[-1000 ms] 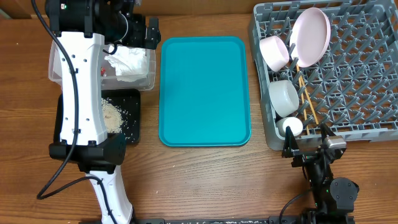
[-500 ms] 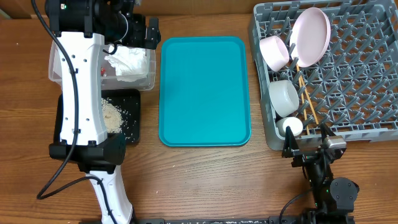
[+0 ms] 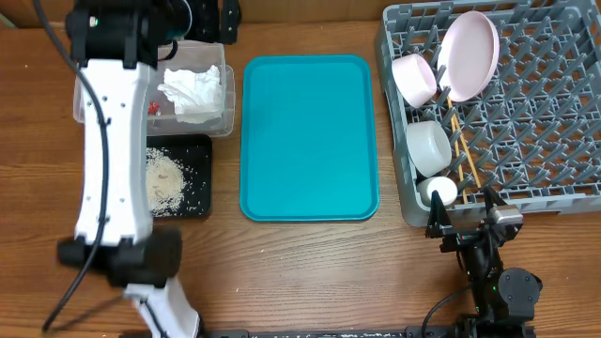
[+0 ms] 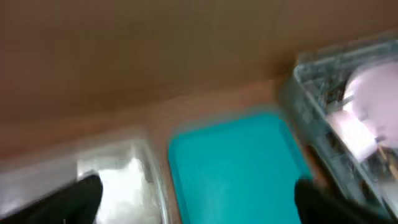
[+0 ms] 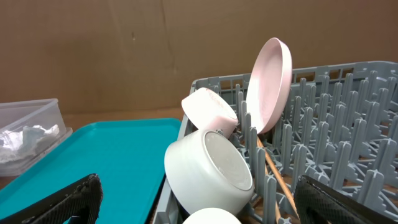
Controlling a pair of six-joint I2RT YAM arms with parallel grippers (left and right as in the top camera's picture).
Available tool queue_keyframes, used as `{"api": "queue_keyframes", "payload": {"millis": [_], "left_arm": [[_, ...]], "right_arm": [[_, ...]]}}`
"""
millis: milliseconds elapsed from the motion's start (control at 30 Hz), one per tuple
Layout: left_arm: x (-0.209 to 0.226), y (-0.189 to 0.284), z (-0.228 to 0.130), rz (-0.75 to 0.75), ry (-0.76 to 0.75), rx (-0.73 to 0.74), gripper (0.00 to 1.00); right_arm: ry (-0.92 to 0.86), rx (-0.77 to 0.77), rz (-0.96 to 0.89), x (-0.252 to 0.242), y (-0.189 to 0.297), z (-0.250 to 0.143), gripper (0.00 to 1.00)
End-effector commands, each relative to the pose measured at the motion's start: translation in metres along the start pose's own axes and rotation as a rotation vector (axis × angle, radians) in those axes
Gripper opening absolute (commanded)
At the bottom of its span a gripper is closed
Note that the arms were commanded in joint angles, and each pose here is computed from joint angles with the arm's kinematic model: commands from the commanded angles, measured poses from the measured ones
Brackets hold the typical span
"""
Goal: Sort waste into correct bins and load items into the dishwasher
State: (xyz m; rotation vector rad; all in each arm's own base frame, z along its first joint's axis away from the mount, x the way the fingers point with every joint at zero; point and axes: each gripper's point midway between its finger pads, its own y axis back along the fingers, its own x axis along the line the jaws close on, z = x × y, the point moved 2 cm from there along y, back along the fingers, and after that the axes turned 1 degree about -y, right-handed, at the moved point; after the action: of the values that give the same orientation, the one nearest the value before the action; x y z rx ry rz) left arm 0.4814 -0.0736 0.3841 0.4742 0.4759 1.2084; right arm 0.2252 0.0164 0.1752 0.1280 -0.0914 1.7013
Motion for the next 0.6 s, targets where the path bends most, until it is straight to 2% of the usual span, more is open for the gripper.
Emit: {"api": "queue_keyframes", "payload": {"millis": [0,133,233,367,567], "left_arm": [[-0.015,0.052,0.008,0.001,-0.036,-0.158,1.00],[-0.007,0.079,-0.021,0.099,-0.039,-0.226,1.00],[-0.008,0.094,-0.048,0.113,-0.082,-0.268,1.00],[-0.012,0.109,-0.100,0.110,-0.172,-0.342,1.00],[-0.008,0.110,-0.182,0.145,-0.181,-0.417,1.00]], "right_arm": [[-0.004,-0.007,-0.012,-0.002,0.000,-0.001,1.00],[-0.004,-0.007,-0.012,-0.002,0.000,-0.001,1.00],[-0.004,-0.007,-0.012,-0.002,0.000,-0.001,1.00],[-0.004,-0.007,-0.012,-0.002,0.000,-0.001,1.00],[-0.004,-0.007,-0.012,-0.002,0.000,-0.001,1.00]]}}
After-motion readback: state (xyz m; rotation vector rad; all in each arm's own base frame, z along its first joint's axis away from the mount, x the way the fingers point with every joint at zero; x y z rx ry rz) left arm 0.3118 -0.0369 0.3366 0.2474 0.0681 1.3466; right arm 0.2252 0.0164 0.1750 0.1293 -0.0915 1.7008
